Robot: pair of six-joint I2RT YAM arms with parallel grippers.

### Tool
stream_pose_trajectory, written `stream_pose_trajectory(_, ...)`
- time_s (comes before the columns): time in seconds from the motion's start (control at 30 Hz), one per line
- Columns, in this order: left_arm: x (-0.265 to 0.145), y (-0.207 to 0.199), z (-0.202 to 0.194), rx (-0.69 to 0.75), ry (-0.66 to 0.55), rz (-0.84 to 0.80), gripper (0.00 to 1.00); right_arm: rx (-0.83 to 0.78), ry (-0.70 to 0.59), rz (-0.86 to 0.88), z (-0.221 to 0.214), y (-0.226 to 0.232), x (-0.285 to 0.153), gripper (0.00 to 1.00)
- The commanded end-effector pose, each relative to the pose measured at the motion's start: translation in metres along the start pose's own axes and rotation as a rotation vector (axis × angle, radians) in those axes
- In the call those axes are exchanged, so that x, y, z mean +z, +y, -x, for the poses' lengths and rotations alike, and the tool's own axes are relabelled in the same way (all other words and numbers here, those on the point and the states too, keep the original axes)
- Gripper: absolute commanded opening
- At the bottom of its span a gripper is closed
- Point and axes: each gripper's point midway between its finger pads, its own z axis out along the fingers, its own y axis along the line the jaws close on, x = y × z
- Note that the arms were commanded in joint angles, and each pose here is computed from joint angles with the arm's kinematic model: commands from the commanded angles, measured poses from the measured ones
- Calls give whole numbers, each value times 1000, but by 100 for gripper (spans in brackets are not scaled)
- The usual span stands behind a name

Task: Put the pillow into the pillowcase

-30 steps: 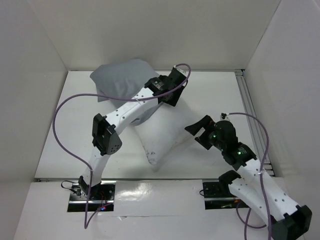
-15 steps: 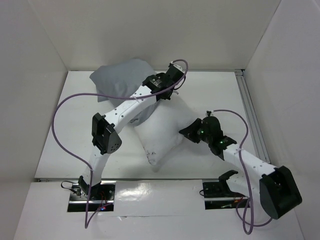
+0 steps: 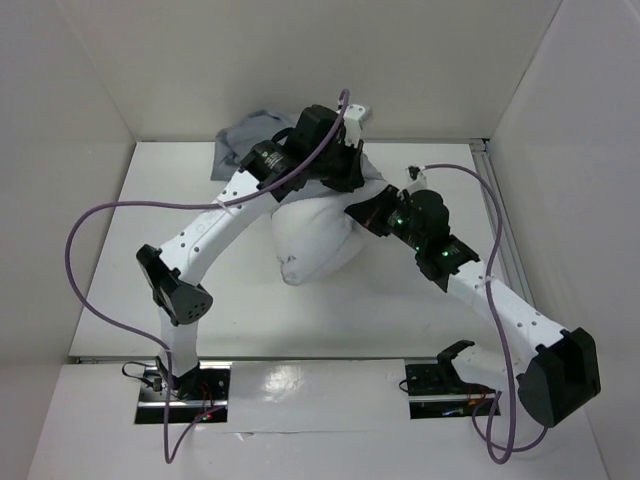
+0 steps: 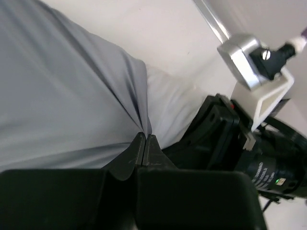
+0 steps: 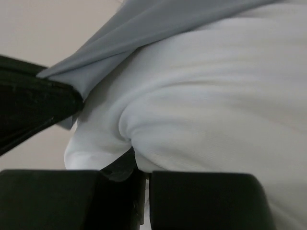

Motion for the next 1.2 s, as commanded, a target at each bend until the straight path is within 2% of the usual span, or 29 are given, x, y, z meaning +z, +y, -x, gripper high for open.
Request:
stream_pose_trajectory(0.0, -10, -88, 1, -127, 33, -393, 0, 43, -112, -60, 14, -35, 16, 0)
stream_pose_trajectory(0.03, -7, -81, 0, -135, 36, -380, 0, 58, -121, -125, 14, -61, 14, 0)
stream_pose_trajectory(0.13, -4, -72, -2, -155, 40, -323, 0, 65, -136, -253, 20, -103, 1, 0)
stream_pose_trajectory(0.17, -15, -70, -2, -137, 39, -309, 6, 64, -162, -295, 35, -118, -8, 0)
stream_pose_trajectory(0.23, -25, -61, 3, -114, 13, -254, 29, 49, -164, -337, 49, -119, -30, 3)
stream_pose_trajectory(0.27, -31, -56, 3, -86, 2, -227, 43, 19, -191, -383, 65, -128, -43, 13)
stream_pose_trajectory(0.3, -49, -51, 7, -72, -25, -196, 67, -6, -199, -382, 74, -122, -56, 32)
stream_pose_trajectory(0.33, -48, -38, -6, -67, -3, -137, 73, -32, -196, -395, 79, -122, -64, 58)
stream_pose_trajectory(0.37, -50, -15, -7, -70, -33, -16, 78, -36, -180, -445, 86, -125, -76, 86)
stream_pose_trajectory(0.4, -54, -2, -16, -72, -26, 46, 81, -88, -160, -456, 89, -122, -84, 93)
stream_pose_trajectory(0.43, -72, 18, -12, -86, -68, 113, 79, -108, -130, -465, 87, -119, -88, 97)
stream_pose_trajectory(0.47, -64, 56, -42, -108, -29, 276, 75, -111, -89, -496, 82, -118, -96, 100)
stream_pose_trajectory(0.53, -67, 88, -68, -148, -17, 397, 66, -130, -30, -497, 66, -116, -100, 100)
stream_pose_trajectory(0.57, -66, 111, -96, -155, -3, 474, 62, -125, 4, -496, 56, -114, -103, 100)
stream_pose_trajectory(0.63, -61, 123, -123, -160, 8, 488, 62, -100, 35, -477, 37, -110, -104, 100)
stream_pose_trajectory(0.67, -57, 134, -159, -154, 55, 505, 70, -85, 59, -470, 28, -109, -105, 100)
stream_pose_trajectory(0.7, -47, 132, -158, -163, 1, 469, 74, -56, 81, -473, 15, -113, -105, 100)
stream_pose_trajectory(0.77, -34, 140, -189, -148, 26, 461, 78, -30, 95, -452, 5, -112, -105, 100)
stream_pose_trajectory(0.8, -29, 138, -194, -130, 22, 447, 78, -16, 102, -448, 0, -114, -105, 100)
stream_pose_trajectory(0.87, -16, 133, -187, -80, -69, 422, 78, 7, 127, -414, -6, -109, -103, 100)
stream_pose_trajectory(0.9, -11, 139, -197, -62, -62, 434, 78, 27, 140, -397, -13, -111, -100, 100)
stream_pose_trajectory(1.03, 10, 149, -195, -3, -94, 464, 77, 72, 213, -258, -40, -93, -87, 100)
stream_pose_trajectory(1.17, 37, 162, -192, 41, -66, 488, 76, 68, 277, -248, -75, -82, -70, 100)
